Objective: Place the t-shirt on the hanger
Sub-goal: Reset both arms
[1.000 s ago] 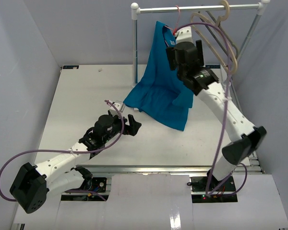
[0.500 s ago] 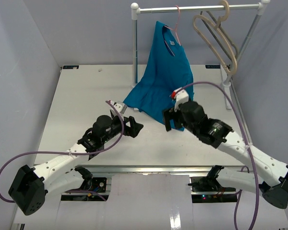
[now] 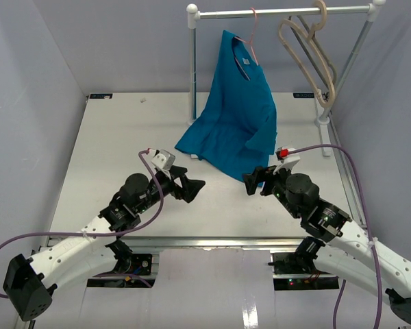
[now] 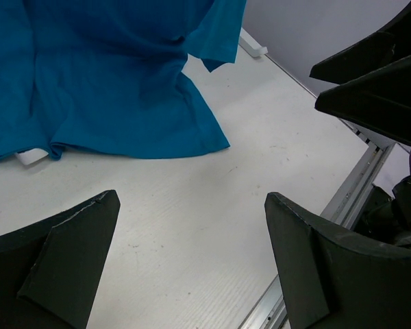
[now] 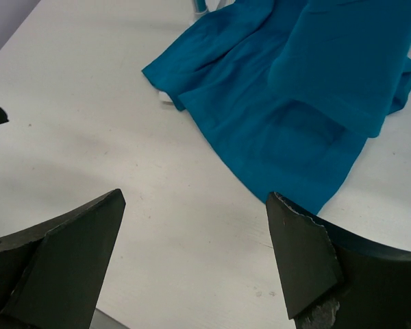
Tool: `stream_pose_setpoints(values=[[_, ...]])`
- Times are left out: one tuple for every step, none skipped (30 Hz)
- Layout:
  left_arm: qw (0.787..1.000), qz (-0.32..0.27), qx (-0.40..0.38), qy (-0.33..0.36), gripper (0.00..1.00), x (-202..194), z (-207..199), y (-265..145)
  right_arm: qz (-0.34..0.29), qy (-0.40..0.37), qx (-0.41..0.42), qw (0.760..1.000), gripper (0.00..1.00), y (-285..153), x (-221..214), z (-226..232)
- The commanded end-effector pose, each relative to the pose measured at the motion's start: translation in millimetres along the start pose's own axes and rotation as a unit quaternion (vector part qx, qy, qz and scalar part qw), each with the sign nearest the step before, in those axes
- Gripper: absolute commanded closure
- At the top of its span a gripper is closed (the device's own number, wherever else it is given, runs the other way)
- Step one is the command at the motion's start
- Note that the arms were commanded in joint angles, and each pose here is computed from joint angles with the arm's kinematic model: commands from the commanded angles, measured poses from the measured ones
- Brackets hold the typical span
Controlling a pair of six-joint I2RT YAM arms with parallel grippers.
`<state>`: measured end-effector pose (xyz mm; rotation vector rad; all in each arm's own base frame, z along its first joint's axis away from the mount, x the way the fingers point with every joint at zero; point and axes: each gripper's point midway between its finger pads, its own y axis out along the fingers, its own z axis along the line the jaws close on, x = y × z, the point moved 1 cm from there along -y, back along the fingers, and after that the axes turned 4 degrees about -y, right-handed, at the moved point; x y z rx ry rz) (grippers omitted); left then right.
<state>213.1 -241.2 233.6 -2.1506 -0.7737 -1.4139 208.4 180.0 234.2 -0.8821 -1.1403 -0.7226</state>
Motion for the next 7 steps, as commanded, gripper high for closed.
stream_pose_setpoints(values=[[1.000, -0.011, 0.002, 0.008, 0.02, 3.4, -0.7, -5.0, -0.049, 0.025, -0.040, 0.998, 0.10, -8.4, 20.4, -14.8], [1.000, -0.010, 0.002, 0.008, 0.02, 3.6, -1.0, -4.8, -0.057, 0.024, -0.039, 0.997, 0.10, -11.5, 22.5, -15.9], [1.000, -0.010, 0.003, 0.008, 0.02, 3.3, -1.0, -4.5, -0.063, 0.024, -0.040, 0.997, 0.10, -13.5, 24.1, -17.5], [1.000, -0.009, 0.002, 0.008, 0.02, 3.3, -1.5, -4.3, -0.068, 0.024, -0.040, 0.997, 0.10, -15.5, 25.3, -18.7], [1.000, -0.008, 0.001, 0.008, 0.02, 3.3, -2.1, -4.2, -0.072, 0.023, -0.039, 0.996, 0.10, -17.1, 25.8, -19.3], [1.000, -0.008, 0.001, 0.008, 0.02, 2.8, -2.1, -4.3, -0.073, 0.022, -0.039, 0.996, 0.10, -17.6, 25.7, -19.7], [1.000, -0.009, 0.001, 0.009, 0.02, 3.4, -2.1, -4.5, -0.072, 0.021, -0.041, 0.996, 0.10, -18.1, 25.6, -20.6]])
